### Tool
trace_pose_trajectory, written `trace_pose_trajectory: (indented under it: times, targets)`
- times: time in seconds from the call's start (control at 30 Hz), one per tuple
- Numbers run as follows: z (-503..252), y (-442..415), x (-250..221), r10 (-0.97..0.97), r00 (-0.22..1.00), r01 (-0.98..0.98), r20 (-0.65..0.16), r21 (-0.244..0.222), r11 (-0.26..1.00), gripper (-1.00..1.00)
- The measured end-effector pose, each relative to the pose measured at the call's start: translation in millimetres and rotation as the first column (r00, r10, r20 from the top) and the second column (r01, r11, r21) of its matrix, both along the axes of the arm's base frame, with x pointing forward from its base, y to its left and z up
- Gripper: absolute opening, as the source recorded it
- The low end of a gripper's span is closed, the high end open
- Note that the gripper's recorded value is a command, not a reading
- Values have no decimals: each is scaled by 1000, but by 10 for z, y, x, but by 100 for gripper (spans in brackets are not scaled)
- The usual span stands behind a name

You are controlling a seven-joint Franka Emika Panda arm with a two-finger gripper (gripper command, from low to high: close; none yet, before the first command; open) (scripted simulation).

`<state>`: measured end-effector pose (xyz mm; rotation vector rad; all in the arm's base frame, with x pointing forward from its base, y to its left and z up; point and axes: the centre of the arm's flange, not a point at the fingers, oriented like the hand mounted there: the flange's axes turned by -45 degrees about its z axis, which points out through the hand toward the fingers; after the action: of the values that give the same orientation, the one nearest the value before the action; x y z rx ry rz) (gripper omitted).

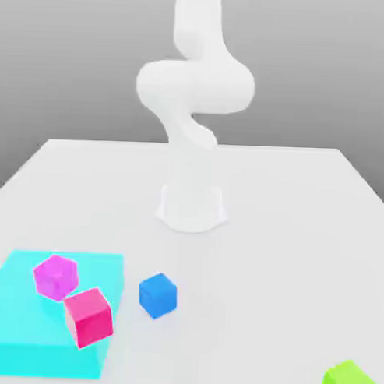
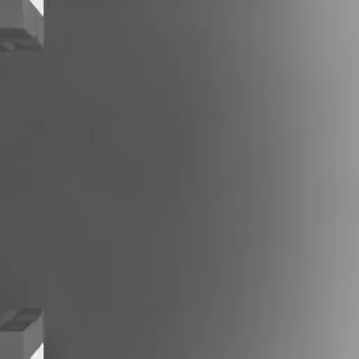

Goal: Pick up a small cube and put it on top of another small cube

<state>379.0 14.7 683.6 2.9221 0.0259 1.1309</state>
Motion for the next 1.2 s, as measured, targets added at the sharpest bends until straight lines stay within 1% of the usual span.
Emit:
trace_pose_trajectory:
  times: [0.13, 0.27, 0.4, 0.53, 0.73, 0.97, 1.03, 1.13, 1.17, 1.2]
  targets:
    - [-507, 263, 485, 41, 994, -45, -101, -35, 998, 0]
    - [-1065, 539, 872, 83, 977, -97, -198, -61, 993, 0]
    - [-1677, 830, 1169, 127, 948, -156, -292, -78, 985, 0]
    - [-2333, 1130, 1367, 172, 907, -219, -383, -83, 972, 0]
    - [-3368, 1618, 1457, 245, 823, -323, -512, -68, 944, 0]
    - [-4596, 2084, 1280, 313, 698, -422, -644, -16, 906, 0]
    - [-4923, 2173, 1217, 326, 671, -439, -666, -3, 898, 0]
    - [-5382, 2200, 1198, 330, 663, -444, -672, 2, 896, 0]
    - [-5489, 2200, 1191, 330, 662, -445, -673, 2, 896, -100]
    - [-5489, 2200, 1191, 330, 662, -445, -673, 2, 896, -100]
